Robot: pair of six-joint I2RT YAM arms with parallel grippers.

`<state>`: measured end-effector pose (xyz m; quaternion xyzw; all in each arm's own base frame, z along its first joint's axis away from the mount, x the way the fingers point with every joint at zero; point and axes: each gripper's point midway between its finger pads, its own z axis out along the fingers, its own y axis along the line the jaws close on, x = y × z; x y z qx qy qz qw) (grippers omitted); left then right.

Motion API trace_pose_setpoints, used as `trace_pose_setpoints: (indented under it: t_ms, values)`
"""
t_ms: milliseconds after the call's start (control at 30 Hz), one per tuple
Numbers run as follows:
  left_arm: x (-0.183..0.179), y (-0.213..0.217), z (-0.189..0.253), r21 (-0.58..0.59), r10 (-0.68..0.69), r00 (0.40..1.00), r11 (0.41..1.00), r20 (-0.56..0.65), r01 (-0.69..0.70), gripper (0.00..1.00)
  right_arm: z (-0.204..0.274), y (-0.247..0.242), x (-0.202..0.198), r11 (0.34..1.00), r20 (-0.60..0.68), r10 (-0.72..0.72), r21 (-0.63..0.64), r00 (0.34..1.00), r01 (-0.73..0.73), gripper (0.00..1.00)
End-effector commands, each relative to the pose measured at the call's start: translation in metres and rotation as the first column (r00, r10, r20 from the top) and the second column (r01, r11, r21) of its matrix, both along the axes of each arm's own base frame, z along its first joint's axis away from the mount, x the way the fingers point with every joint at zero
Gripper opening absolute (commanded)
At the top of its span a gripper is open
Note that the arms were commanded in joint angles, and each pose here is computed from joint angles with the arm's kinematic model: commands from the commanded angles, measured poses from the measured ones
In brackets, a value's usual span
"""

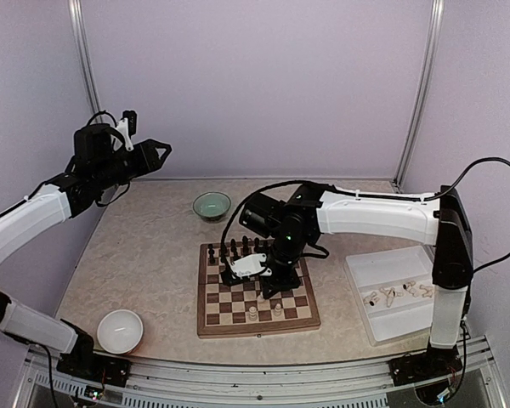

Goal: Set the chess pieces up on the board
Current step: Move the king to e1.

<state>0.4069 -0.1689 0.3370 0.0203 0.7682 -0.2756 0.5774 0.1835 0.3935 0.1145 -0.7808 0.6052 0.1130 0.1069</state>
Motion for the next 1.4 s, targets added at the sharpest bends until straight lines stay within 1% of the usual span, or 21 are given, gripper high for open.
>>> trace_pose_setpoints:
  t_ms: [0,667,1100,1200,1267,1367]
  values:
    - [0.001,-0.001,0.002,-0.018,-0.017,1.000,1.000,0.010,0.017,0.54,-0.011,-0.005,-0.004,0.998,0.015,0.009,-0.060,1.000,-0.008,0.03]
    - [0.002,-0.005,-0.001,-0.027,-0.038,0.999,0.999,-0.002,0.038,0.54,-0.030,-0.011,-0.015,0.990,0.035,0.041,-0.135,0.999,-0.036,0.03]
    - [0.001,-0.005,0.000,-0.032,-0.046,0.999,0.998,0.000,0.046,0.54,-0.033,-0.011,-0.019,0.989,0.028,0.051,-0.143,0.998,-0.047,0.03]
    - [0.001,-0.005,0.001,-0.033,-0.045,0.999,0.998,0.001,0.045,0.54,-0.031,-0.012,-0.016,0.988,0.046,0.049,-0.146,0.998,-0.042,0.03]
    - [0.001,-0.005,0.001,-0.030,-0.046,0.999,0.998,0.001,0.046,0.54,-0.025,-0.013,-0.010,0.989,0.080,0.049,-0.142,0.996,-0.038,0.01]
    - [0.001,-0.004,0.002,-0.018,-0.047,0.999,0.999,0.006,0.047,0.53,-0.006,-0.011,0.002,0.995,0.127,0.035,-0.096,0.991,-0.023,0.00]
